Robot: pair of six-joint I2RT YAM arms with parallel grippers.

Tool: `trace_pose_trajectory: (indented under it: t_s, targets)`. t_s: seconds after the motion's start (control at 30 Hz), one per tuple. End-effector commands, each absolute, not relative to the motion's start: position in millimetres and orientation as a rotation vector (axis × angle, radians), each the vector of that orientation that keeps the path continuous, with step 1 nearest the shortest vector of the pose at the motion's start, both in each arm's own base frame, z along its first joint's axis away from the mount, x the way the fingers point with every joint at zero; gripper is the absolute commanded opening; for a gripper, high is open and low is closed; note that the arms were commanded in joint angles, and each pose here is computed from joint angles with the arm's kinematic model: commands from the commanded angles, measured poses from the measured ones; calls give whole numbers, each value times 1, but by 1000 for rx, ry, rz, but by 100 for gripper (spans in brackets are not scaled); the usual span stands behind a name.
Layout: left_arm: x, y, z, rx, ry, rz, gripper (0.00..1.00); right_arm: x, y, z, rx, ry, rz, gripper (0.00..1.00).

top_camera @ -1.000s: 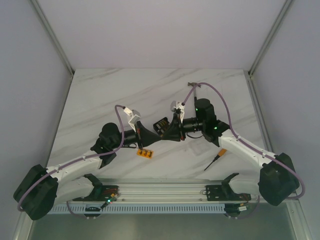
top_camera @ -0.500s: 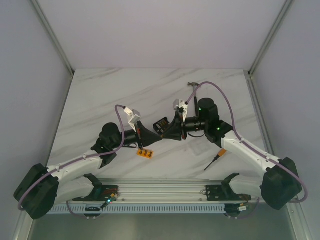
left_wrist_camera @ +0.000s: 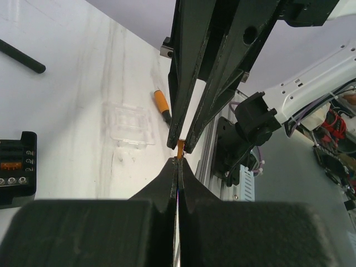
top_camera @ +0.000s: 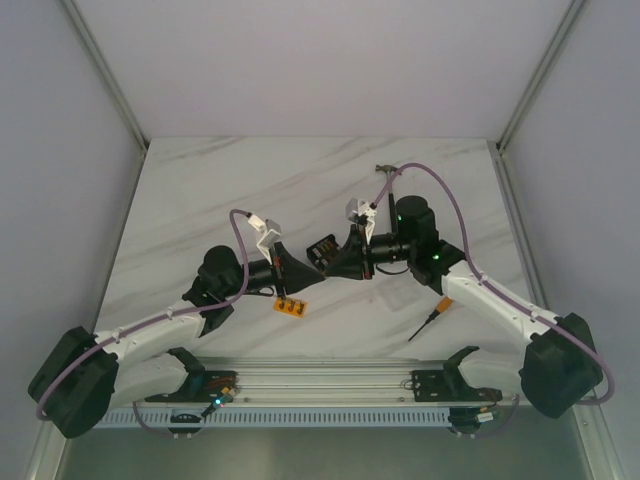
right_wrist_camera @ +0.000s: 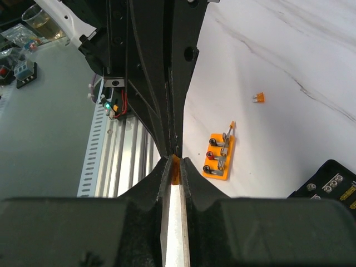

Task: Snap on the fuse box
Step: Pick up the fuse from the center of the board.

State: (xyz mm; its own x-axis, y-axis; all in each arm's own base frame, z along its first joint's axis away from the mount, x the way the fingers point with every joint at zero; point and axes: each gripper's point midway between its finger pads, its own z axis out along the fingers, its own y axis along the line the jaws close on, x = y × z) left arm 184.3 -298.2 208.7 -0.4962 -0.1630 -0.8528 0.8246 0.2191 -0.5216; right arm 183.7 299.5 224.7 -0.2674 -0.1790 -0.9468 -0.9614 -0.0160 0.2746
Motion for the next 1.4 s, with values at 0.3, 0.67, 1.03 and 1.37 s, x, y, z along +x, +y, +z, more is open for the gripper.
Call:
trace_pose_trajectory:
  t_s: [0.3,0.67,1.03,1.37]
  targets:
    - [208,-294,201,514,1678,-1332,21,201,297,216,-1184,1603,1249,0]
    - [270,-270,140,141,1973,-1184,51,273,282,180,-934,1884,863,0]
    - [309,-267,69,-106,2286,-1056,58,321,282,139,-844,2062,521,0]
    - [318,-272,34,-208,2419,-1021,59,331,283,90,-867,2199,260,0]
